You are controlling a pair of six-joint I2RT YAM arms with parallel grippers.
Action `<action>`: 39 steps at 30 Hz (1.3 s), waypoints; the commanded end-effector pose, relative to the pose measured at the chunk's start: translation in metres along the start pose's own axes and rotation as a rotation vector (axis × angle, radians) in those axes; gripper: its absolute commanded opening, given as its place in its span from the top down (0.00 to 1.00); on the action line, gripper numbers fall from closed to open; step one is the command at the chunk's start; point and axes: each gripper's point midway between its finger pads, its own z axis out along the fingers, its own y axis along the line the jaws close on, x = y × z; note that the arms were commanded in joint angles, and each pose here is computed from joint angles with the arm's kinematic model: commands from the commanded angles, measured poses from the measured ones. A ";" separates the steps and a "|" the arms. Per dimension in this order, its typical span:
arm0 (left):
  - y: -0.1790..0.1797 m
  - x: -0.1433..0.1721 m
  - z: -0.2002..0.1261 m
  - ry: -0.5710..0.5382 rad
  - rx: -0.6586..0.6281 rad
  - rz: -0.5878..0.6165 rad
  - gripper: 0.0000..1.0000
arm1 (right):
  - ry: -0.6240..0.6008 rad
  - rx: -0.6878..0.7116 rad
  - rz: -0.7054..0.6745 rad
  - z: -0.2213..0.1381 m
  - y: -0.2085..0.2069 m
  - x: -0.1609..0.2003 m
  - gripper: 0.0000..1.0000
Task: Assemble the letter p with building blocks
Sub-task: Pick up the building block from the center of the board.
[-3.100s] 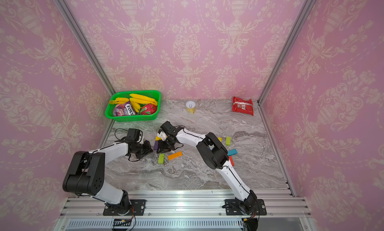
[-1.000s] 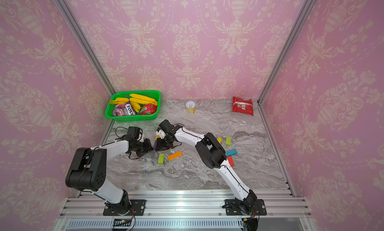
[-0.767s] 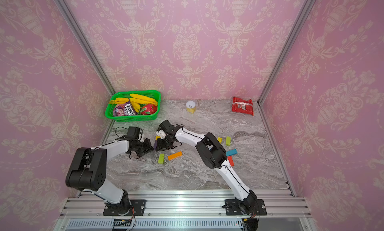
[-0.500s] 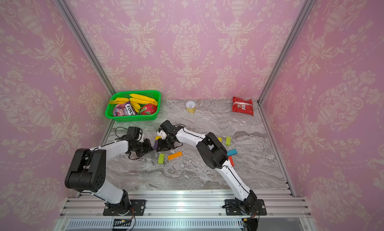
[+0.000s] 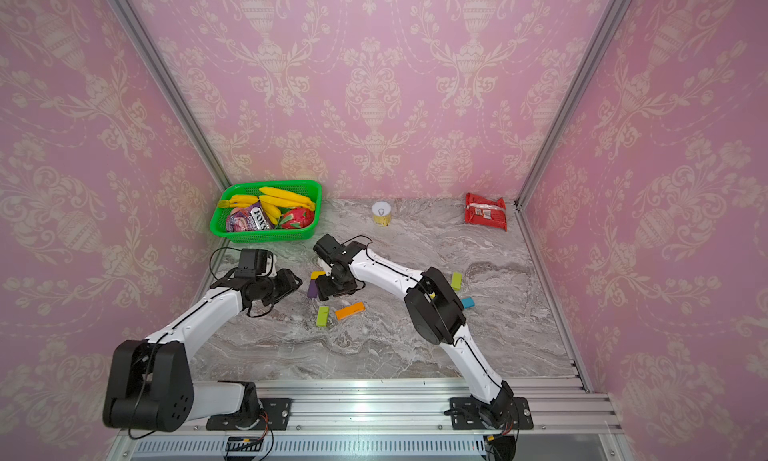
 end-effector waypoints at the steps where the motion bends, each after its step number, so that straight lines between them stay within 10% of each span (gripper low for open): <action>1: -0.002 0.001 -0.005 0.006 0.006 0.000 0.42 | 0.109 0.196 -0.023 0.001 -0.007 0.036 0.32; 39: 0.013 -0.008 -0.024 -0.097 0.029 -0.209 0.41 | 0.079 0.238 0.147 0.043 0.007 0.052 0.35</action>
